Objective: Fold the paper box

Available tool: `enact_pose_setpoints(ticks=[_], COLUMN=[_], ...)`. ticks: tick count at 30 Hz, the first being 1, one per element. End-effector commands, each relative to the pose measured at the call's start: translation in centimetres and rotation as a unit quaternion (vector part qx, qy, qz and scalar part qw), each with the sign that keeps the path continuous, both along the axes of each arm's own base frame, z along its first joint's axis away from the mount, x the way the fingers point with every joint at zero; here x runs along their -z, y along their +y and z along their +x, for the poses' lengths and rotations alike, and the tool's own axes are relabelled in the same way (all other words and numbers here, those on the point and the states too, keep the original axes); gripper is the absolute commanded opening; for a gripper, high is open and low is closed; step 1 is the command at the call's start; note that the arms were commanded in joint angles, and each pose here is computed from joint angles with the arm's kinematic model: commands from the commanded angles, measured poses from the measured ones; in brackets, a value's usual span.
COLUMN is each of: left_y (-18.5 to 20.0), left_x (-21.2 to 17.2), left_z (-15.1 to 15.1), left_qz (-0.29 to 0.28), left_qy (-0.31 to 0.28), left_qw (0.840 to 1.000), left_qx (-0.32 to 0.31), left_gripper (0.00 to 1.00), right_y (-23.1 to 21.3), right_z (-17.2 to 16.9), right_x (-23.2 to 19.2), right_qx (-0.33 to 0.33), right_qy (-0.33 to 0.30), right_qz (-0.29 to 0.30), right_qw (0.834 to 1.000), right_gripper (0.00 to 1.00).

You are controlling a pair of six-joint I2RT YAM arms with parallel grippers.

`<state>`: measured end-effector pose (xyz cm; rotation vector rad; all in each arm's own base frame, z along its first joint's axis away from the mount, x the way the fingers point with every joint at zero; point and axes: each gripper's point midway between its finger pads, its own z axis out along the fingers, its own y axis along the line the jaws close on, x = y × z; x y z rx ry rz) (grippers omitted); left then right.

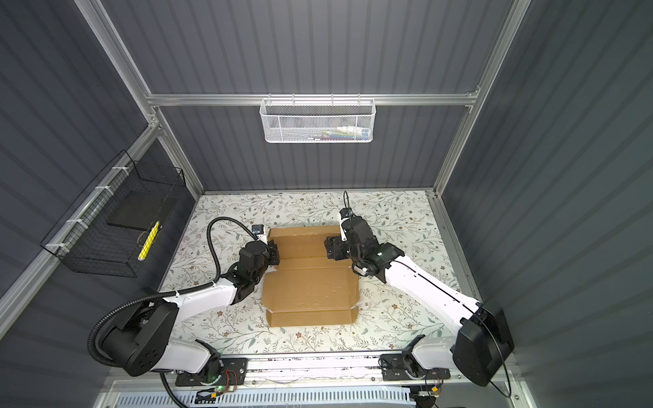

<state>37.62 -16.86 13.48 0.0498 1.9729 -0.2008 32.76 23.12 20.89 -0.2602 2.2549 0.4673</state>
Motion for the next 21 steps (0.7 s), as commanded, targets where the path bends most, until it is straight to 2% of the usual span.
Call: enact_pose_setpoints(ticks=[1, 9, 21], left_y=[-0.2, -0.3, -0.4], left_x=[1.7, 1.8, 1.6], left_z=[-0.3, -0.3, -0.3], left_qz=[-0.001, 0.000, -0.003], left_qy=[0.035, 0.036, 0.035], left_qw=[0.999, 0.999, 0.999], left_qx=[0.006, 0.008, 0.011], left_gripper=[0.00, 0.00, 0.00], right_y=[-1.0, -2.3, -1.4], right_z=[0.6, 2.1, 3.2], right_x=[-0.2, 0.8, 2.6], right_qx=[0.018, 0.033, 0.024], right_qy=[-0.010, -0.005, 0.023], right_qz=[-0.018, -0.004, 0.003], right_qw=[1.000, 0.999, 0.999], right_gripper=[0.79, 0.80, 0.80])
